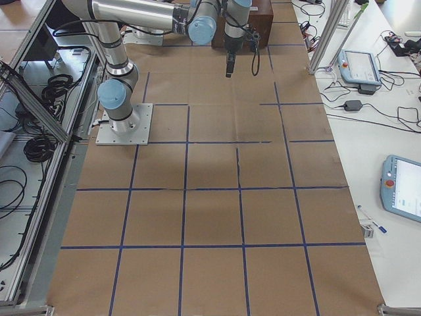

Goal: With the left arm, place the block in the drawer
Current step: 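Release the handle and grasp the yellow cube with the left gripper, then carry the yellow cube over the open drawer with the left gripper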

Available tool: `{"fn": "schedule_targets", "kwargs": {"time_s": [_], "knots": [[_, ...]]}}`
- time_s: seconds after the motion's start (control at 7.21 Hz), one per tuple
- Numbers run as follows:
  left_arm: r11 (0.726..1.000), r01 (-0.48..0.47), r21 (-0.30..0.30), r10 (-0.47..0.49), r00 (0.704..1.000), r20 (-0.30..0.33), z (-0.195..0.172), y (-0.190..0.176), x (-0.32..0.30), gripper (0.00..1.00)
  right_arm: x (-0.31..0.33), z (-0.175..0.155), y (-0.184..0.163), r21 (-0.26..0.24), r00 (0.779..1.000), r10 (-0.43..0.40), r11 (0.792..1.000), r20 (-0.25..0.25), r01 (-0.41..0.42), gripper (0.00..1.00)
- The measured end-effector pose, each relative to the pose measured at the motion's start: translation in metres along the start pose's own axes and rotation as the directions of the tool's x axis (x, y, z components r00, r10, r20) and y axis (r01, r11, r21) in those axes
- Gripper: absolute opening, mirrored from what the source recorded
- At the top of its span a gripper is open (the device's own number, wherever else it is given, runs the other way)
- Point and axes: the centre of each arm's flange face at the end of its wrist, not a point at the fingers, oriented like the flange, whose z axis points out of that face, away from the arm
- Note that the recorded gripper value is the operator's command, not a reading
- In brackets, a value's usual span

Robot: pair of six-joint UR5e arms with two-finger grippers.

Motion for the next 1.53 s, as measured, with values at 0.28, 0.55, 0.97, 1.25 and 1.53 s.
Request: {"fn": "schedule_targets", "kwargs": {"time_s": [0.28, 0.55, 0.97, 1.25, 1.53], "knots": [[1.0, 0.001, -0.015, -0.001, 1.0, -0.012, 0.023, -0.001, -0.001, 0.95, 0.0, 0.0, 0.0, 0.0, 1.0, 0.0, 1.0, 0.0, 0.0, 1.0], [1.0, -0.009, -0.019, 0.009, 1.0, -0.011, 0.029, -0.006, 0.006, 0.85, 0.0, 0.0, 0.0, 0.0, 1.0, 0.0, 1.0, 0.0, 0.0, 1.0], [1.0, -0.017, -0.008, 0.017, 1.0, 0.001, 0.029, -0.012, 0.009, 0.6, 0.0, 0.0, 0.0, -0.001, 1.0, 0.0, 1.0, 0.0, 0.0, 1.0], [1.0, -0.019, -0.001, 0.019, 1.0, 0.009, 0.03, -0.015, 0.007, 0.33, 0.0, 0.0, 0.0, 0.0, 1.0, 0.0, 1.0, 0.0, 0.0, 1.0], [1.0, -0.022, 0.01, 0.022, 0.999, 0.024, 0.019, -0.018, 0.007, 0.32, 0.0, 0.0, 0.0, 0.0, 1.0, 0.0, 1.0, 0.0, 0.0, 1.0]]}}
